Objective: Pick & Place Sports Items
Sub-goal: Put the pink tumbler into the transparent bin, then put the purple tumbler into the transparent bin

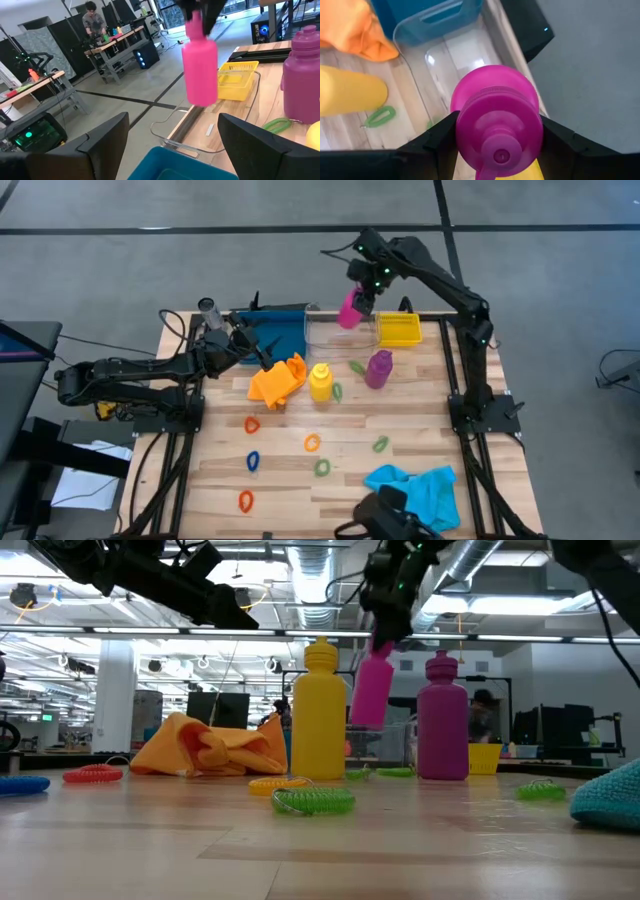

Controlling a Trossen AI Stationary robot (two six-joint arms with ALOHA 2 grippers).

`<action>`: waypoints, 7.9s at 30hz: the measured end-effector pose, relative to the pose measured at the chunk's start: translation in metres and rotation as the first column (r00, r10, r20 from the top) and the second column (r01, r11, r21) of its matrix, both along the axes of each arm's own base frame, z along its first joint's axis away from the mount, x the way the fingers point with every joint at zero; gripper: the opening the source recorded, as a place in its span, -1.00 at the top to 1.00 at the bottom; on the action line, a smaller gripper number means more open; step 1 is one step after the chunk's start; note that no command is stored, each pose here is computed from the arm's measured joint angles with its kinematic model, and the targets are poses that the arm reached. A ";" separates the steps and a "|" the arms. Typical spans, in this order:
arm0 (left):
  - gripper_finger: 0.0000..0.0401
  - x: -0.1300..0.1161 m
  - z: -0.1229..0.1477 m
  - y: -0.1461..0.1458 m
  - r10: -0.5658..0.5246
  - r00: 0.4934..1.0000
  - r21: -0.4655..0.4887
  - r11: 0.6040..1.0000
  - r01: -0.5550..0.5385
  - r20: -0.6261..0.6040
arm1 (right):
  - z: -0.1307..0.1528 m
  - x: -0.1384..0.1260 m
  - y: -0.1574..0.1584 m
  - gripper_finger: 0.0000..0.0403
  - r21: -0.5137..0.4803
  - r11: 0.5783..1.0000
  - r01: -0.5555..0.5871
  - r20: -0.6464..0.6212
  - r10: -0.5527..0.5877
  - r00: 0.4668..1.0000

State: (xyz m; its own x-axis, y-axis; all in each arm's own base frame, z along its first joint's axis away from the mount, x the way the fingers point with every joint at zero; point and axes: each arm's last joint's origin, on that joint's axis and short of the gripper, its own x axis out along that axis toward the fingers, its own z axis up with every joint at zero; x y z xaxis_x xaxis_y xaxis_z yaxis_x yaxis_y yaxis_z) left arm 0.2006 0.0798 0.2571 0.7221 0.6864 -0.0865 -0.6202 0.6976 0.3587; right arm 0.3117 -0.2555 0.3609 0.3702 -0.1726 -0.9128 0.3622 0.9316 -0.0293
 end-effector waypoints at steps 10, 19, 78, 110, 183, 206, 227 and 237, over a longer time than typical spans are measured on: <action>-0.50 0.000 0.000 0.000 0.000 1.000 -0.001 1.000 0.000 0.001 | -0.016 0.002 -0.009 -0.01 -0.015 1.000 0.020 -0.090 -0.021 0.996; -0.50 0.000 -0.003 0.000 0.001 1.000 -0.021 1.000 -0.001 -0.018 | -0.017 -0.015 -0.025 -0.01 0.010 0.996 0.089 -0.102 -0.088 0.991; -0.50 -0.001 -0.006 0.000 0.004 0.999 -0.051 0.999 -0.005 -0.037 | -0.053 -0.016 -0.039 -0.24 0.047 0.993 0.111 -0.120 -0.105 0.987; -0.50 -0.001 -0.006 0.000 0.004 1.000 -0.055 0.998 -0.006 -0.031 | 0.032 0.005 0.061 -0.25 0.037 0.995 0.091 -0.063 -0.088 0.994; -0.50 -0.001 -0.006 0.000 0.007 1.000 -0.071 0.997 -0.008 -0.013 | -0.049 -0.061 0.152 -0.25 -0.040 0.997 0.062 -0.143 -0.067 0.987; -0.50 -0.001 -0.005 0.000 0.007 1.000 -0.069 0.998 -0.008 -0.007 | -0.050 -0.068 0.137 -0.25 0.076 0.988 -0.137 -0.096 0.144 0.985; -0.50 -0.001 -0.005 0.000 0.007 1.000 -0.069 0.998 -0.008 -0.007 | -0.049 -0.065 0.134 -0.25 -0.043 0.953 -0.301 -0.129 0.293 0.947; -0.50 -0.001 -0.005 0.000 0.007 1.000 -0.069 0.998 -0.008 -0.007 | -0.062 -0.057 0.128 -0.25 -0.031 0.961 -0.275 -0.188 0.265 0.946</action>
State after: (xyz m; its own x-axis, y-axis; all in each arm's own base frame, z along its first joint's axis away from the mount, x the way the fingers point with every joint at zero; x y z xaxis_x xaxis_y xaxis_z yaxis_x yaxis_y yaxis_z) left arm 0.1999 0.0795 0.2517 0.7161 0.6841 -0.1386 -0.6232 0.7161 0.3143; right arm 0.2543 -0.1275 0.2988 0.2407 -0.1415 -0.9602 0.0809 0.9888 -0.1254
